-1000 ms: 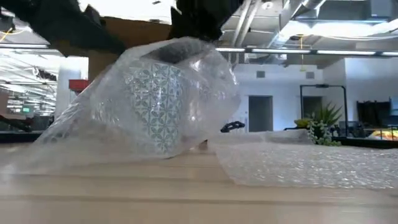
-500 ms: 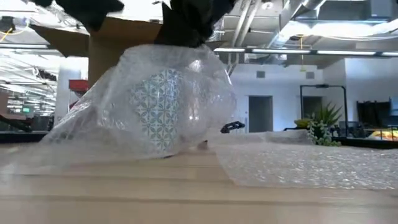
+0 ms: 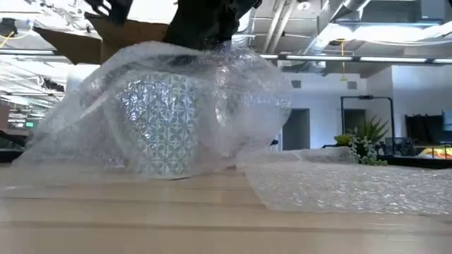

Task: Wrap mug
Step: Wrap the green patterned mug with the bubble wrap

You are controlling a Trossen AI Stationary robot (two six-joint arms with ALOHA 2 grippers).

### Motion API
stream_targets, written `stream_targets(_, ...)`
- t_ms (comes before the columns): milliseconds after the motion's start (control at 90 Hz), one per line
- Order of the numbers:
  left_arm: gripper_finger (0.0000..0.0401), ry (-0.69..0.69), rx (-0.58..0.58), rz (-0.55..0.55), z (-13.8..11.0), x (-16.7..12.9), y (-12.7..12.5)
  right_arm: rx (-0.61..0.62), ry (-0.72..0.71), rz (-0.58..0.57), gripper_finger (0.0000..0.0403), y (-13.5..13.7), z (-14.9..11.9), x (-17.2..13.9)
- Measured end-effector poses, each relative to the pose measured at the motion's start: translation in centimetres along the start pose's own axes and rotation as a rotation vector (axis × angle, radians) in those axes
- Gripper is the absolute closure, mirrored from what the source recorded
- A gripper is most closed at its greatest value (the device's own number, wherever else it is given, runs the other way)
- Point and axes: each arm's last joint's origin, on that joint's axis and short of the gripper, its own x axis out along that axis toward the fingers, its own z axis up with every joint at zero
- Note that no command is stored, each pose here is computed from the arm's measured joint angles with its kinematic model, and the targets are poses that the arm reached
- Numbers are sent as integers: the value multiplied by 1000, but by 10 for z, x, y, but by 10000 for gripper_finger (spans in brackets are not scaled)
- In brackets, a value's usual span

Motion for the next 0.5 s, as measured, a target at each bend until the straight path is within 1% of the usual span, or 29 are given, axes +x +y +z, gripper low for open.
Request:
stream_targets(122,324,94,34,-52,-8,7,-16,37,2,-5,250,-2,0,1)
stream_targets(244,324,128,-11,-119,-9,16,-39,47,2,-6,250,-3,0,1)
stream_targets(322,324,157,-28,-132,-14,28,-52,50,1,-6,250,-3,0,1)
stream_targets(389,324,186,-23,-92,-24,43,-60,52,2,-8,250,-4,0,1)
stream_targets(500,324,211,12,77,-43,75,-63,59,2,-10,250,-5,0,1)
